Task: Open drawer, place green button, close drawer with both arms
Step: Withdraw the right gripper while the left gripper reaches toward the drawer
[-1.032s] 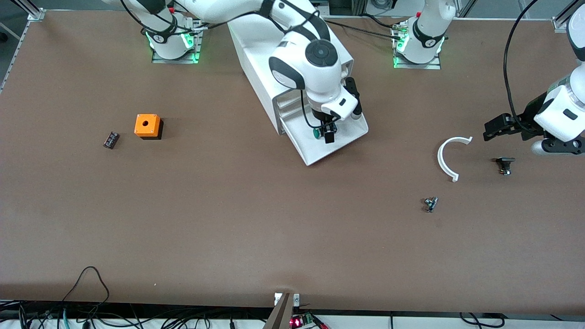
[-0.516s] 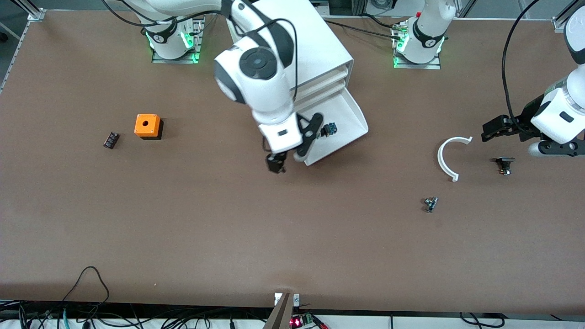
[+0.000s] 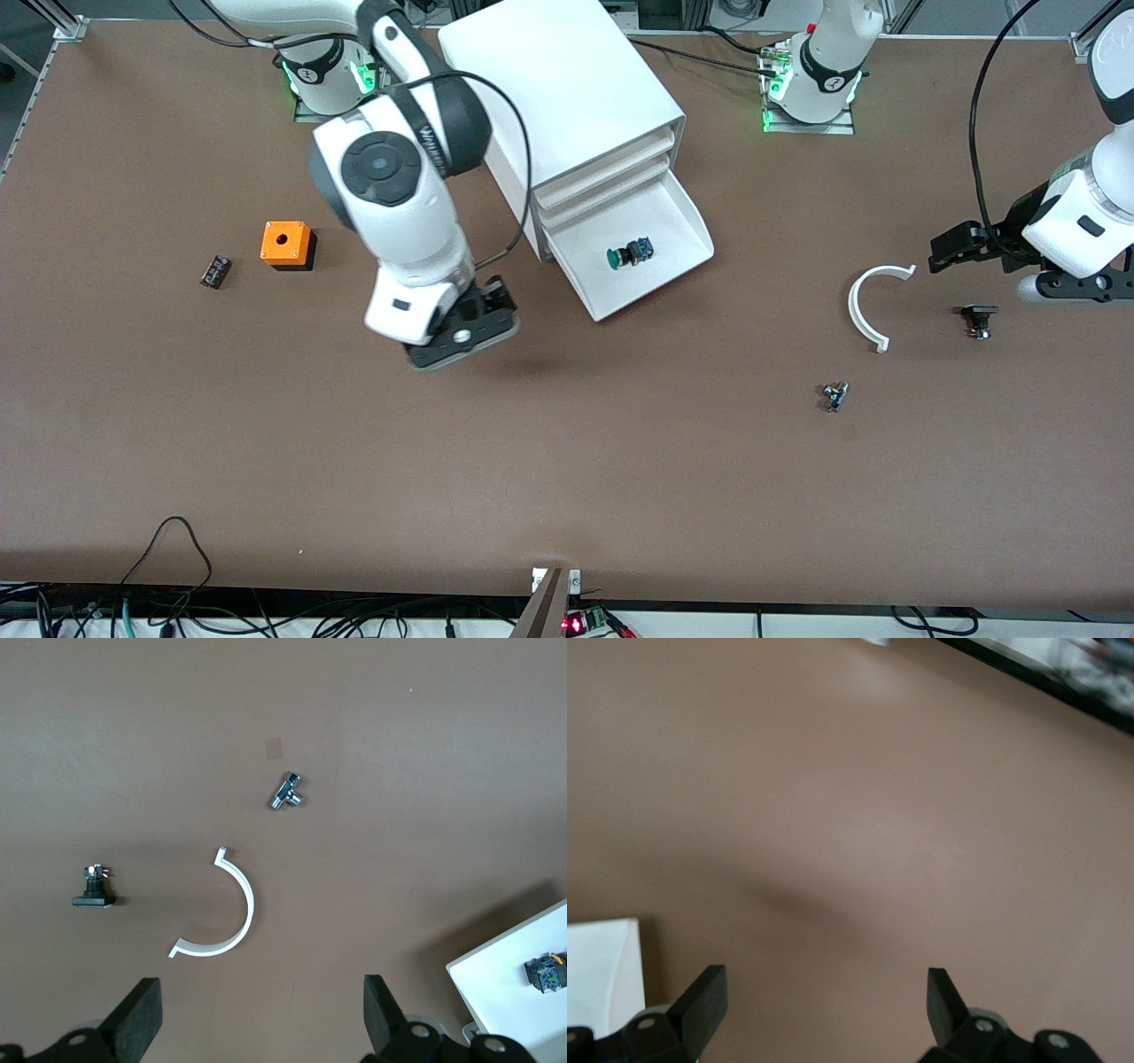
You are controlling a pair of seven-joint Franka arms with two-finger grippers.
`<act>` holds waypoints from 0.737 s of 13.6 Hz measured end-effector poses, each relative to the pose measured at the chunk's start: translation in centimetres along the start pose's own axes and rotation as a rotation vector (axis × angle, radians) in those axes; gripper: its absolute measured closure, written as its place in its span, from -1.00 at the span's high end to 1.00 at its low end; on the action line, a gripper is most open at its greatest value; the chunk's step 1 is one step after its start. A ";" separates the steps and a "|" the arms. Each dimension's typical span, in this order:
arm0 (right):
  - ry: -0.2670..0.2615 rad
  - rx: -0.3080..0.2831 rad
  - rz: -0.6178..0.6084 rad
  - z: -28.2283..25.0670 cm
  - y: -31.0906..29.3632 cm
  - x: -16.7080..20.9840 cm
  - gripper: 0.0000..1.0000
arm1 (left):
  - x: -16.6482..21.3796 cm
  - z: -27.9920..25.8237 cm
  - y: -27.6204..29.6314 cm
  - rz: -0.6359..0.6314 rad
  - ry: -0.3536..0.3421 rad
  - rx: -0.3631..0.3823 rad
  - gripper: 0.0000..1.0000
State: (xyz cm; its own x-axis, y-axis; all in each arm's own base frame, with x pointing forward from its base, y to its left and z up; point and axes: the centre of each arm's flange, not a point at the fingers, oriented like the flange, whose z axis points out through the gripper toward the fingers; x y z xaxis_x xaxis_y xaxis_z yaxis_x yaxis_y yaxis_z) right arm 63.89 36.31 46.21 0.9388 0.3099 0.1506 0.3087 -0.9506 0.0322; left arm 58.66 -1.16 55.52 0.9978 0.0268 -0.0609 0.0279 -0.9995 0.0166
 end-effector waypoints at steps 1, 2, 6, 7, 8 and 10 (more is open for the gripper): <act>-0.013 -0.010 0.090 -0.7 2.3 -0.1 1.00 | 0.0 0.0 0.0 0.000 -0.002 0.000 1.00; -0.040 -0.026 0.173 -1.4 4.9 -0.6 1.00 | 0.0 0.0 0.0 0.000 -0.002 0.000 1.00; -0.073 -0.066 0.381 -4.5 16.7 -3.5 1.00 | 0.0 0.0 0.0 0.000 -0.002 0.000 1.00; -0.064 -0.073 0.431 -5.5 20.0 -4.1 1.00 | 0.0 0.0 0.0 0.000 -0.002 0.000 1.00; -0.055 -0.079 0.479 -6.5 23.3 -4.9 1.00 | 0.0 0.0 0.0 -0.001 -0.002 0.000 1.00; -0.052 -0.090 0.548 -7.5 28.3 -6.5 1.00 | 0.0 0.2 -0.1 -0.004 -0.005 0.000 1.00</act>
State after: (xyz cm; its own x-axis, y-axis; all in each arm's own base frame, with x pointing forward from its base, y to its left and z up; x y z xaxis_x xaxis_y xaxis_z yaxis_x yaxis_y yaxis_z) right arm 65.35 7.26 53.58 0.9652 -0.2321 0.1205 -0.2392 -0.9698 0.0479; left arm 58.69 -1.03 55.36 0.9974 0.0312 -0.0656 0.0323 -0.9993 0.0161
